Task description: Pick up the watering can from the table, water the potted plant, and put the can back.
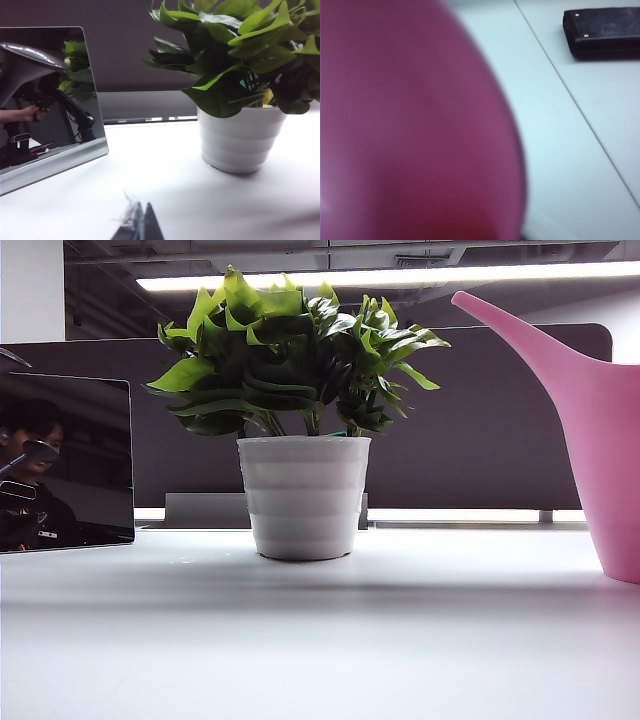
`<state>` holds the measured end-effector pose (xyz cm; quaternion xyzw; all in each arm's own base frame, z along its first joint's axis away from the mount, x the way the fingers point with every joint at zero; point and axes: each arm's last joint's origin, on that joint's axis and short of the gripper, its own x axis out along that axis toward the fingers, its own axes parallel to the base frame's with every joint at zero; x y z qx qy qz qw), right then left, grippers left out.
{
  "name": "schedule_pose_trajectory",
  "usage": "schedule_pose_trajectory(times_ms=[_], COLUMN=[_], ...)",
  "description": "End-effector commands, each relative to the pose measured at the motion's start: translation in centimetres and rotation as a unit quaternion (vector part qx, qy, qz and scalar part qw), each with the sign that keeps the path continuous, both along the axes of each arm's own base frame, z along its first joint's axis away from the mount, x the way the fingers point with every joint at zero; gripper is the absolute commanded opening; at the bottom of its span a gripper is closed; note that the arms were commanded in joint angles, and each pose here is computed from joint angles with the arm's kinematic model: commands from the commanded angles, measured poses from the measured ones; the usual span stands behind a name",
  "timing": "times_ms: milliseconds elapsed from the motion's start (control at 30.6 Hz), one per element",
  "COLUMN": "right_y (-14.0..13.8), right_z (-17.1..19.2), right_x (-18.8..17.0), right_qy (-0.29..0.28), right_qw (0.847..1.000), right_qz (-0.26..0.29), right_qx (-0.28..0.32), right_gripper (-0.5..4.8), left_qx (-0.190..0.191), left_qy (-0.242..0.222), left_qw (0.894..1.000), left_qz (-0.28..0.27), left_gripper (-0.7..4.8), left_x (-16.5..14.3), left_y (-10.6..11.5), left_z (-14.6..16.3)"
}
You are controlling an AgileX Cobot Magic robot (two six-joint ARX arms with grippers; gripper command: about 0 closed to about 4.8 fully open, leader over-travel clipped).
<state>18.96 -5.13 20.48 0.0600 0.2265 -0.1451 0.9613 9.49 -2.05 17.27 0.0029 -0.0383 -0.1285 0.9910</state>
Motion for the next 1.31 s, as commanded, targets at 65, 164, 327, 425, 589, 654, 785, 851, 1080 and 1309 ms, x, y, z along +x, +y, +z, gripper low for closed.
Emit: schedule_pose_trajectory(times_ms=[65, 164, 327, 425, 589, 654, 785, 851, 1080, 1309], right_y=[0.6, 1.2, 1.4, 1.4, 1.5, 1.5, 1.7, 1.9, 2.1, 2.2], right_z=[0.5, 0.6, 1.0, 0.7, -0.2, -0.5, -0.6, -0.2, 1.2, 1.4], right_x=[0.2, -0.2, -0.9, -1.0, -1.6, -1.9, -2.1, -2.3, -3.7, -4.0], right_qy=[-0.014, -0.005, -0.004, 0.012, 0.061, 0.079, 0.092, 0.077, 0.032, 0.030], right_qw=[1.000, 1.000, 1.000, 1.000, 0.998, 0.996, 0.995, 0.996, 0.999, 0.999], right_qz=[0.016, 0.013, -0.004, -0.007, -0.016, -0.042, -0.038, -0.033, -0.034, -0.034], right_qx=[0.001, -0.007, -0.017, -0.010, 0.012, 0.018, 0.022, 0.020, 0.013, 0.013], right_gripper=[2.52, 2.52, 2.52, 2.53, 2.79, 2.79, 2.79, 2.79, 2.74, 2.67], left_qx=[0.003, 0.003, 0.003, 0.003, 0.003, 0.003, 0.003, 0.003, 0.003, 0.003], left_qy=[-0.007, -0.007, -0.007, -0.007, -0.007, -0.007, -0.007, -0.007, -0.007, -0.007], left_qw=[1.000, 1.000, 1.000, 1.000, 1.000, 1.000, 1.000, 1.000, 1.000, 1.000], left_qz=[-0.001, -0.001, -0.001, -0.001, -0.001, -0.001, -0.001, -0.001, -0.001, -0.001], left_gripper=[-0.05, -0.05, -0.05, -0.05, -0.05, -0.05, -0.05, -0.05, -0.05, -0.05], left_x=[0.0, 0.0, 0.0, 0.0, 0.0, 0.0, 0.0, 0.0, 0.0, 0.0], left_y=[0.0, 0.0, 0.0, 0.0, 0.0, 0.0, 0.0, 0.0, 0.0, 0.0], left_z=[0.1, 0.1, 0.1, 0.1, 0.1, 0.1, 0.1, 0.1, 0.1, 0.1])
